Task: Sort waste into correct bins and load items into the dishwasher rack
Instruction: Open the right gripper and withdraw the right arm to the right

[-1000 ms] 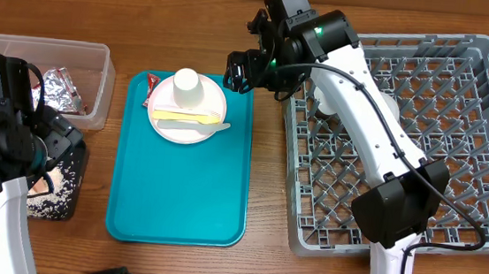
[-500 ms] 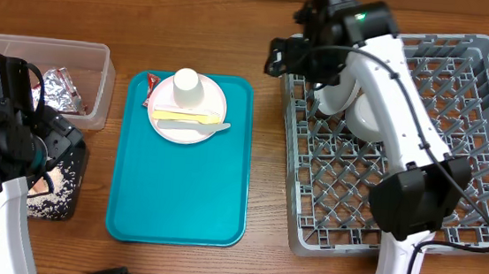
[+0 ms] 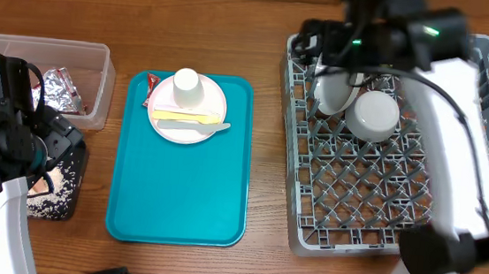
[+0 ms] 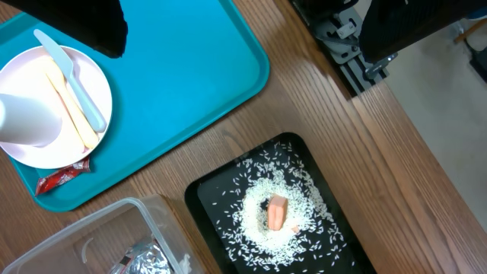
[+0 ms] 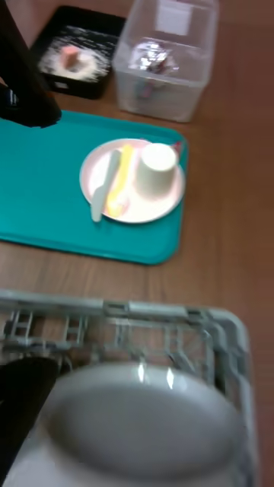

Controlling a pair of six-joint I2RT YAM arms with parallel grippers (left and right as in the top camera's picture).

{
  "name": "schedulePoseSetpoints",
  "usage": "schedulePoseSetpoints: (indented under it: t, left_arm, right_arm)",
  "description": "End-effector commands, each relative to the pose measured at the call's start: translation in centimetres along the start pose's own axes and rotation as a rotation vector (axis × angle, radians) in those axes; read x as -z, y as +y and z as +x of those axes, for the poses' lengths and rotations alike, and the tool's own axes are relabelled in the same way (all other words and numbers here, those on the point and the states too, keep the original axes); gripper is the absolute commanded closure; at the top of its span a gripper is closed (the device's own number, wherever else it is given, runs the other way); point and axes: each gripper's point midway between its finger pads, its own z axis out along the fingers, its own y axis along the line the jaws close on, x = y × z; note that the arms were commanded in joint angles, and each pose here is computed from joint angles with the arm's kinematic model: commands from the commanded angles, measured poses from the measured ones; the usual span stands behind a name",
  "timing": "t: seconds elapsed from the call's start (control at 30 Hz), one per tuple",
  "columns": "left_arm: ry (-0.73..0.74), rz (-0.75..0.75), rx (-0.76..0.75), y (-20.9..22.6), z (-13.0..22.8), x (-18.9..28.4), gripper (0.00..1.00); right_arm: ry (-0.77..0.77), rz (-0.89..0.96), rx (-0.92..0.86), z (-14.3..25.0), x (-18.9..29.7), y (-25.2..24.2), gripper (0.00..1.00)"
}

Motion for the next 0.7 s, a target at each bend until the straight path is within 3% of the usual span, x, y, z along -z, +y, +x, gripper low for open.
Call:
schedulePoseSetpoints:
  t: [0.0,0.13,0.3,0.67]
  left_arm:
    - [-0.03,0.004,0.0,0.4,-0.4,0.6,0.0]
    - [-0.031,0.004,0.0,0.4,-0.4,0.6,0.0]
    - [-0.031,0.004,0.0,0.4,-0.4,0.6,0.0]
    - [-0.032,0.005,0.001,0.4,-0.4,0.6,0.0]
  right_arm:
    - [-0.182,0.205,-0.11,-2.3,5.8,-5.3,0.0]
    - [-0.211,0.38,-0.233,-2.1,8.6,-12.0,0.0]
    - [-0.169,0.468,-0.369,-0.5,10.2,-17.7,0.0]
    - [-0.186,0.507,-0.434,-0.1,11.6,-20.4,0.0]
